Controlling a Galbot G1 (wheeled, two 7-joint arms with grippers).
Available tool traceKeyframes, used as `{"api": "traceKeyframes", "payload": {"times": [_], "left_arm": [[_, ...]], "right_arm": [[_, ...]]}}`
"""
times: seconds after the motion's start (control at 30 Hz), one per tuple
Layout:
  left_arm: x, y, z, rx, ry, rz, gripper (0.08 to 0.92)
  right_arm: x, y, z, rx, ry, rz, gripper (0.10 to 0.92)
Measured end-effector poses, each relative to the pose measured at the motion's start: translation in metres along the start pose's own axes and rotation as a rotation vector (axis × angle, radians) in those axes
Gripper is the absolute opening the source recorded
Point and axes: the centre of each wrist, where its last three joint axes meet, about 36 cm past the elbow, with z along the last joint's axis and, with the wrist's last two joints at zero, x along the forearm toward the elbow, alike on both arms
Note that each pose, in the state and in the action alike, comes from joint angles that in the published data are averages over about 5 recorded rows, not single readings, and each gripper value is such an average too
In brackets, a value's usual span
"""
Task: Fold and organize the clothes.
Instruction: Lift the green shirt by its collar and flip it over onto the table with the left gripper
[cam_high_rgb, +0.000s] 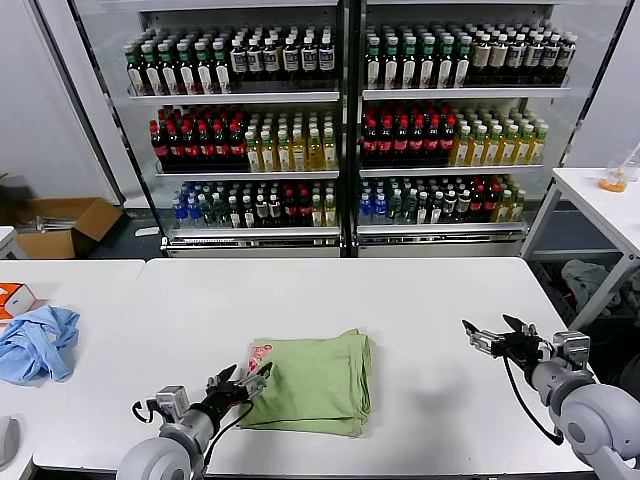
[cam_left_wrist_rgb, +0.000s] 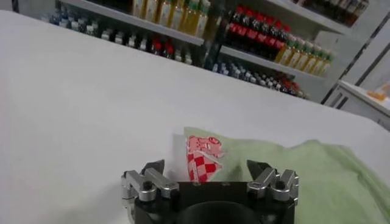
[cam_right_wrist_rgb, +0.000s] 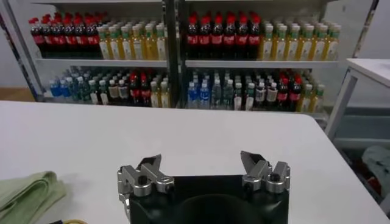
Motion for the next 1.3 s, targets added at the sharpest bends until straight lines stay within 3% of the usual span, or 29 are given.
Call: {"api": "traceKeyframes", "payload": {"times": [0.17, 0.67, 0.9, 1.3], "left_arm": [[-0.003, 0.0, 0.003, 0.035, 0.02, 0.015, 0.767], [-0.008, 0.009, 0.008, 0.265, 0.035, 0.097, 0.337], [-0.009, 0.013, 0.007, 0.396, 0.016, 0.155, 0.142], [-0.001, 0.022, 0.007, 0.559, -0.013, 0.217, 0.107]], "right_arm": [[-0.002, -0.002, -0.003, 0.005, -0.003, 0.001, 0.823], [-0.001, -0.003, -0.005, 0.007, -0.004, 0.004, 0.823], [0.001, -0.004, -0.005, 0.004, -0.004, 0.007, 0.823], [0.004, -0.004, -0.007, 0.001, -0.01, 0.003, 0.823]]}}
